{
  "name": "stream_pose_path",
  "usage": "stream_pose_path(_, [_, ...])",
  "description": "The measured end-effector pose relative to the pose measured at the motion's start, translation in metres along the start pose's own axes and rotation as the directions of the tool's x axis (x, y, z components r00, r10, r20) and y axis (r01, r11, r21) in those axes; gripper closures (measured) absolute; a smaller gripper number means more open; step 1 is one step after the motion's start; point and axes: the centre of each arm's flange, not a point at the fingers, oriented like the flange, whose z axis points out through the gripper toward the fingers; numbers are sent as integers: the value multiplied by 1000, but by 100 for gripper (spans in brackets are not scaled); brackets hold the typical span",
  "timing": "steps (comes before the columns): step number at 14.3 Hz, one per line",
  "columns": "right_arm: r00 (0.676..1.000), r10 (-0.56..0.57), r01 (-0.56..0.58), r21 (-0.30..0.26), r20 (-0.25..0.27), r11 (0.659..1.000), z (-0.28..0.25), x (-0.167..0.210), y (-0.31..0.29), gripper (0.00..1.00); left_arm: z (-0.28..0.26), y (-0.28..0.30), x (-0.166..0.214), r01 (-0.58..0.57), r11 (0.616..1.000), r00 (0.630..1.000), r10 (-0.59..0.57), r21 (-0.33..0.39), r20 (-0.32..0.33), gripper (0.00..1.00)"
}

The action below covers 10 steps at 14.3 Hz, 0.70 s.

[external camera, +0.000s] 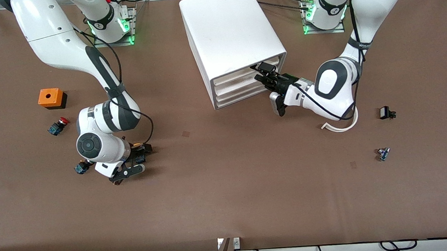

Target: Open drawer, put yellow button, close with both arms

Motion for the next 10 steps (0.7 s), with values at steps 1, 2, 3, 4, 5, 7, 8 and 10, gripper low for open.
stream_pose_path(1, [1000,-2,2,0,2,1000,1,0,-1,0,3,0,0,0,1000,1000,0,-1,4,48])
stream_pose_path(2, [1000,-3,3,0,4,1000,3,0,-2,0,4,1,-1,1,1000,1000,-1,-1,6,59])
stream_pose_path(3, [1000,-3,3,0,6,1000,5,0,-2,0,4,2,-1,0,1000,1000,0,-2,5,68])
stream_pose_path(4, [1000,-3,3,0,5,1000,7,0,-2,0,4,5,-1,-4,1000,1000,4,-7,4,76])
stream_pose_path(5, [1000,-4,4,-1,3,1000,8,0,-2,0,3,9,-1,-10,1000,1000,10,-7,1,85])
stream_pose_path(7, [1000,-4,4,-1,1,1000,10,1,-1,3,1,13,1,-23,1000,1000,23,-7,-5,89])
stream_pose_path(8, [1000,-4,4,-1,0,1000,10,1,-1,8,1,13,1,-28,1000,1000,28,-7,-6,89])
stream_pose_path(10, [1000,-3,3,-2,-8,1000,7,3,0,33,-1,14,5,-40,999,999,40,-4,-11,89])
